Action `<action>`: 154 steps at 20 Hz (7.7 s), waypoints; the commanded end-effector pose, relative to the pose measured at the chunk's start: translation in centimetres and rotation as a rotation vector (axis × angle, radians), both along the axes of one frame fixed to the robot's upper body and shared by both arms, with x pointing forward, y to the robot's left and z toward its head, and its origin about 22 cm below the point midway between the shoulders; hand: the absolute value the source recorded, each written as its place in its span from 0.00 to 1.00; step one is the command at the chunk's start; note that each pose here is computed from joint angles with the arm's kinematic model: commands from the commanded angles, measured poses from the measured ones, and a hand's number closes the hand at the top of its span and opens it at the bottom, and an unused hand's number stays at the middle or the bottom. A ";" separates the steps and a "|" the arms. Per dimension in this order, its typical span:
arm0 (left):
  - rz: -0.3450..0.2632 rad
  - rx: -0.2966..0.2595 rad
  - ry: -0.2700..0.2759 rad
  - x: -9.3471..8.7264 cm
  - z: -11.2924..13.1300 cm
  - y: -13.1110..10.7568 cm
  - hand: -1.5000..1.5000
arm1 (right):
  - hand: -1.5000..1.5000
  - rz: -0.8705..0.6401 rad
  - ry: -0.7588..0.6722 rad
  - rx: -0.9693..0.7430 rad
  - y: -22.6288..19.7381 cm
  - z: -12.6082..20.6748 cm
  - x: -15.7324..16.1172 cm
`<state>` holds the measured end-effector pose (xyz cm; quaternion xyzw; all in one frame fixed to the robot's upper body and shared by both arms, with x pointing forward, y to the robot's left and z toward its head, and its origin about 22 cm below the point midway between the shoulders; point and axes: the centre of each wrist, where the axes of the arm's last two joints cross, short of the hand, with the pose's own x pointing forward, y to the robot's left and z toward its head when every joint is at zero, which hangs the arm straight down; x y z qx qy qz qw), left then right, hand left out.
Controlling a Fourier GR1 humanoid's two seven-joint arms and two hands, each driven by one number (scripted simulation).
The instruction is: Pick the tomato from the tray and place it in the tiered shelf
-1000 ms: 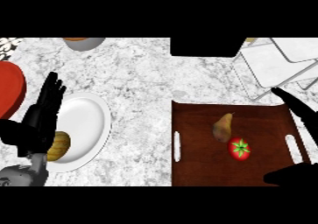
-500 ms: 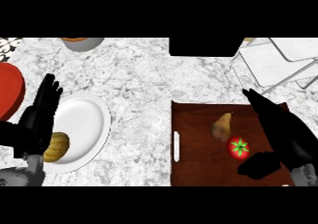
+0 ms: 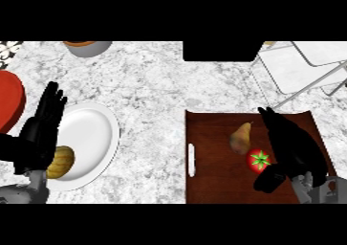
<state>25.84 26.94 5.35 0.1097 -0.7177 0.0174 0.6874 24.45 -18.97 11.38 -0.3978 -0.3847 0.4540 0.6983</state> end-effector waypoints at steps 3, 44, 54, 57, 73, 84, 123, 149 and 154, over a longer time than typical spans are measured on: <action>0.013 0.014 0.005 0.2 0.9 1.2 0.50 | 0.00 -0.084 0.046 -0.043 1.7 -1.0 -1.1; 0.002 0.011 0.008 -1.5 -0.1 -0.8 0.50 | 1.00 0.273 0.025 -0.100 -7.9 -10.0 0.8; 0.000 0.016 -0.008 1.0 1.5 0.8 0.50 | 1.00 0.423 -0.061 0.126 -13.7 -6.2 -0.3; -0.008 0.005 0.003 0.0 -0.4 -1.4 0.50 | 1.00 0.456 -0.125 0.198 -15.0 -1.9 -0.8; 0.006 -0.001 0.005 0.5 2.0 -0.3 0.50 | 1.00 0.078 -0.588 0.364 -18.1 14.1 -2.3; -0.006 -0.003 -0.012 0.9 0.9 0.7 0.50 | 1.00 -0.004 -0.658 0.396 -22.8 12.2 4.0; -0.043 0.000 -0.015 1.1 0.0 -2.1 0.50 | 0.00 -0.049 -0.776 0.717 -22.5 6.2 16.0; -0.036 -0.011 -0.004 0.9 -0.1 -1.0 0.50 | 0.00 -0.312 -0.864 0.862 -42.0 11.5 0.2; -0.028 -0.015 -0.013 2.4 1.3 -0.7 0.50 | 0.00 -0.305 -0.870 0.876 -42.6 11.4 -0.8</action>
